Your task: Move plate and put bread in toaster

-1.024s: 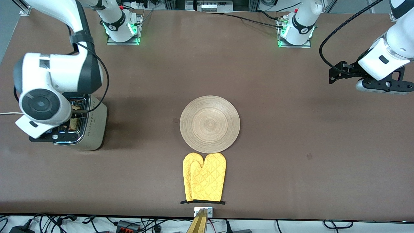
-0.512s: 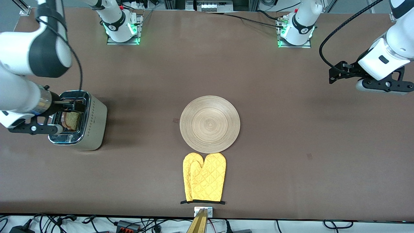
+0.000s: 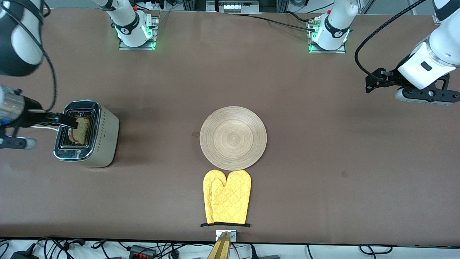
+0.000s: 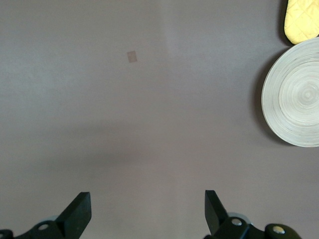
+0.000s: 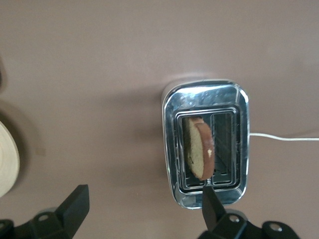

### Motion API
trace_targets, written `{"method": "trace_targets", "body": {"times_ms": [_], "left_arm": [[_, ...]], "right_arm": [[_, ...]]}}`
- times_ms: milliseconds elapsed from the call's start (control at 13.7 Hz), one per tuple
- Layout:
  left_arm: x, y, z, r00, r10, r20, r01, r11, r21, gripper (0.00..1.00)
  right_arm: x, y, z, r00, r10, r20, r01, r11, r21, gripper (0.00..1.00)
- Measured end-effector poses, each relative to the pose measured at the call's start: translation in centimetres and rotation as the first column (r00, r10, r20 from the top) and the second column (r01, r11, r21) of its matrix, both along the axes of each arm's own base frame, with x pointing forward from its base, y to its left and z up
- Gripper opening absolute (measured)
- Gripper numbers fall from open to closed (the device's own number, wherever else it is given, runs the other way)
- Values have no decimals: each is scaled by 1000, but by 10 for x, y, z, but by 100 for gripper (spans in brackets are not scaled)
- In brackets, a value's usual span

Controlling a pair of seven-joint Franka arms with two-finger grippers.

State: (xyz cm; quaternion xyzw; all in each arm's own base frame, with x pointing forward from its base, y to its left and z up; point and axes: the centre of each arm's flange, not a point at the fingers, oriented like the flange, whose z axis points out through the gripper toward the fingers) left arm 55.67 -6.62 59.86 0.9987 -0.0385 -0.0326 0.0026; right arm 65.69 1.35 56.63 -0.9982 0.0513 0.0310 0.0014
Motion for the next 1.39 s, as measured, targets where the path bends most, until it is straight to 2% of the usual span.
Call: {"method": "trace_targets", "body": {"times_ms": [146,293,659,951,1171,1390], "left_arm": [[0,1,0,1000,2,-1,-2,1000,0,100],[0,4,0,1000,6,-1,-6,1000,0,100],[0,5,0,1000,9,-1,-9,1000,0,100],[0,5,0,1000,8,-2,-8,1000,0,100],[0,5,0,1000,8,-2,-8,1000,0,100],[0,5,0,1000,8,-2,-8,1000,0,100]], "right_arm": [[-6,-19,19,1000,-11,28,10,999,47,100],[-11,-39,23,999,-29,40,27,998,63,100],[-24,-42,1,999,11,40,-12,1000,18,100],[-59,-42,-15,996,27,87,-26,1000,-3,100],[-83,-38,-11,995,42,89,-41,999,-17,100],[-90,-37,-6,996,44,80,-43,999,-16,100]]}}
